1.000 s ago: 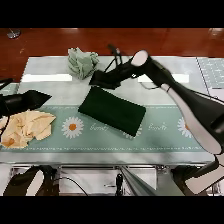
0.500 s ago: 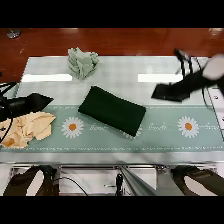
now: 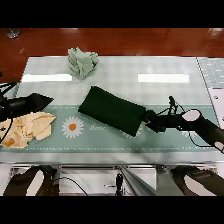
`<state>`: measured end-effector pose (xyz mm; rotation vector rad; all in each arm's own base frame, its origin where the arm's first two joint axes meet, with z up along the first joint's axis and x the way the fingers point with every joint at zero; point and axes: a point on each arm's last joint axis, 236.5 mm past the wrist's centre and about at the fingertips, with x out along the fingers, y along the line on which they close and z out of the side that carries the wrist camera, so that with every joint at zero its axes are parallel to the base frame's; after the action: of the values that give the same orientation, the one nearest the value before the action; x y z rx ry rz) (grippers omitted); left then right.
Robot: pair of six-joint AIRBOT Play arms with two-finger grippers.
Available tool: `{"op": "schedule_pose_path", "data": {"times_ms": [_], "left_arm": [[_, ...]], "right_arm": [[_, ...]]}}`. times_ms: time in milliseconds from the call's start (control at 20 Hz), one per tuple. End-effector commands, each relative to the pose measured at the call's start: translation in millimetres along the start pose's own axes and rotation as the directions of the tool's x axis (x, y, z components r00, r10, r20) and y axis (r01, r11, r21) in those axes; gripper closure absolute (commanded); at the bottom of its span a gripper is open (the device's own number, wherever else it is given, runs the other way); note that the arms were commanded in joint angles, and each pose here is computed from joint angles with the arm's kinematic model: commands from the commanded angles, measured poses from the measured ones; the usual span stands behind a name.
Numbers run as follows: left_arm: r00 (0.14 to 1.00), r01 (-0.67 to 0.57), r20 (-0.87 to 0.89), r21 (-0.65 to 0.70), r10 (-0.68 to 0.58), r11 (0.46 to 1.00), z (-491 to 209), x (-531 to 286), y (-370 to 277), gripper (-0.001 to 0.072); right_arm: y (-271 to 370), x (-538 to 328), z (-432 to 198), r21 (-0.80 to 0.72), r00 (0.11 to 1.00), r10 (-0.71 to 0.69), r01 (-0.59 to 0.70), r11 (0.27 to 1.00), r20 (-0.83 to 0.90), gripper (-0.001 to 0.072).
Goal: Fold the shirts.
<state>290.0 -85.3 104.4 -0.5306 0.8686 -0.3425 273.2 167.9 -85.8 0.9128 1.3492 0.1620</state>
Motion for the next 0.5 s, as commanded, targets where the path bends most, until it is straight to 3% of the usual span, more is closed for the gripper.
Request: {"op": "schedule_pose_path", "data": {"times_ms": [0, 50, 150, 200, 250, 450], "left_arm": [[1.0, -0.001, 0.002, 0.001, 0.001, 1.0, 0.4, 0.1, 0.2, 0.0687], [1.0, -0.001, 0.002, 0.001, 0.001, 1.0, 0.4, 0.1, 0.1, 0.0687], [1.0, -0.001, 0.002, 0.0, 0.001, 1.0, 0.4, 0.1, 0.1, 0.0687], [1.0, 0.0, 0.002, 0.001, 0.0, 1.0, 0.3, 0.1, 0.0, 0.0687], [1.0, 0.0, 0.002, 0.0, 0.0, 1.0, 0.3, 0.1, -0.1, 0.0687], [1.0, 0.0, 0.001, 0.001, 0.0, 1.0, 0.0, 0.1, 0.0, 0.0687]], "right_arm": [[17.2, 22.7, -9.0, 0.002, 0.989, 0.108, -0.109, 0.994, -0.103, 0.0098], [23.0, 28.0, -7.7, 0.004, 0.984, 0.129, -0.129, 0.992, -0.125, 0.0104], [32.7, 40.4, -10.4, -0.036, 0.976, 0.124, -0.132, 0.991, -0.177, 0.0244], [41.8, 46.0, -13.4, -0.096, 0.971, 0.115, -0.138, 0.986, -0.209, 0.049], [58.4, 46.1, -11.7, -0.186, 0.966, 0.123, -0.167, 0.968, -0.227, 0.0691], [157.5, -1.7, 28.0, -0.434, 0.969, 0.177, -0.236, 0.869, -0.173, 0.0691]]}}
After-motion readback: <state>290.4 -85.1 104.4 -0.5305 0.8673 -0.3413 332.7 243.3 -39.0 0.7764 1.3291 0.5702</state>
